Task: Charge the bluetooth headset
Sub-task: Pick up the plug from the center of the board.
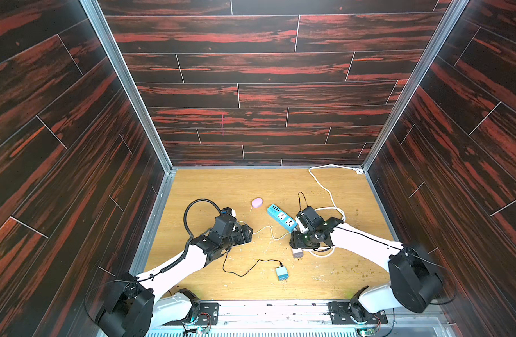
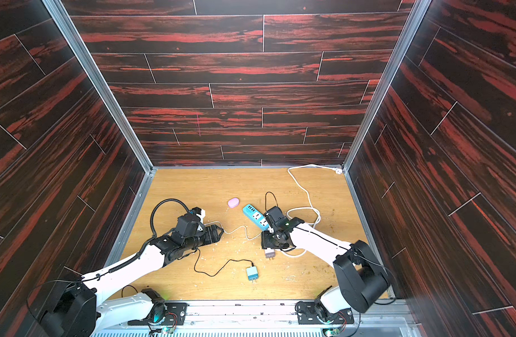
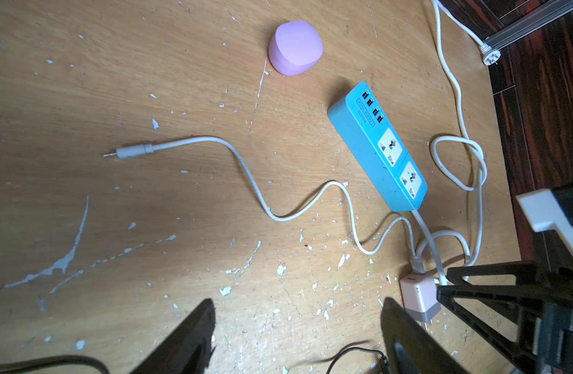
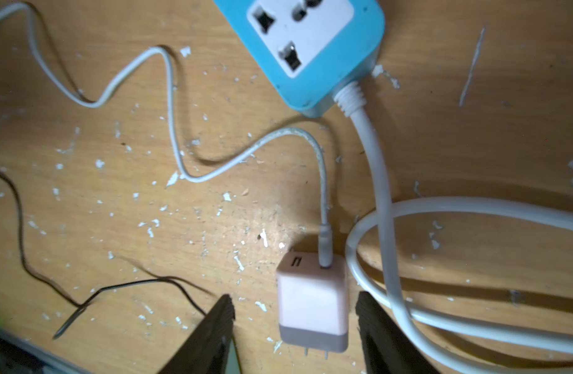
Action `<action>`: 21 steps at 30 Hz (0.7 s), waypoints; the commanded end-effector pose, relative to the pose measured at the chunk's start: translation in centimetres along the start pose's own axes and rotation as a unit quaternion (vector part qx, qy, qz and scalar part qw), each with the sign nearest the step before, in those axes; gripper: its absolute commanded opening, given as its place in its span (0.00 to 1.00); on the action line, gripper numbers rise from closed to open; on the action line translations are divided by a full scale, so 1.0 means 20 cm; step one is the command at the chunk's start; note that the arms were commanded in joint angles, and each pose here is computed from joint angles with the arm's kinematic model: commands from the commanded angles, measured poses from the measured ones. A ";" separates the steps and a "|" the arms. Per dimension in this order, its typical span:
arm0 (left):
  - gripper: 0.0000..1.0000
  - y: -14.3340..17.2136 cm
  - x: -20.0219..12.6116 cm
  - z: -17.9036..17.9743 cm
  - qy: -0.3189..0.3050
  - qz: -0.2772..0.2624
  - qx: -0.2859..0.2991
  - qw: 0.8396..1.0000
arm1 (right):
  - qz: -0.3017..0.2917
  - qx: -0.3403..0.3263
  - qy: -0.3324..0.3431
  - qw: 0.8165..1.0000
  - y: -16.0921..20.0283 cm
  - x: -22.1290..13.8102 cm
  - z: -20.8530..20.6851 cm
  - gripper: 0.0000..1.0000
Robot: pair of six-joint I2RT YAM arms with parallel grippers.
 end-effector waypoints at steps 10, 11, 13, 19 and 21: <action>0.81 0.00 0.01 0.00 -0.004 -0.006 -0.002 1.000 | 0.023 -0.002 0.034 0.999 0.01 0.08 0.00 0.63; 0.81 0.00 0.01 0.00 -0.004 -0.006 -0.002 1.000 | 0.023 -0.003 0.038 0.999 0.01 0.08 0.00 0.63; 0.81 0.00 0.01 0.01 -0.005 -0.005 -0.002 1.000 | 0.024 -0.003 0.040 0.999 0.01 0.09 0.00 0.63; 0.81 0.01 0.02 0.02 -0.008 -0.005 -0.004 1.000 | 0.038 -0.010 0.044 0.998 0.03 0.13 0.01 0.63; 0.81 0.01 0.02 0.02 -0.008 -0.006 -0.005 1.000 | 0.040 -0.013 0.044 0.998 0.04 0.14 0.02 0.61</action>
Point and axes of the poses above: each gripper's point midway between its finger pads, its own x axis out along the fingers, its own z axis along the line the jaws close on, y = z × x, the point moved 2 cm from there along -x, back along the fingers, and after that the axes turned 5 degrees about -x, right-handed, at the moved point
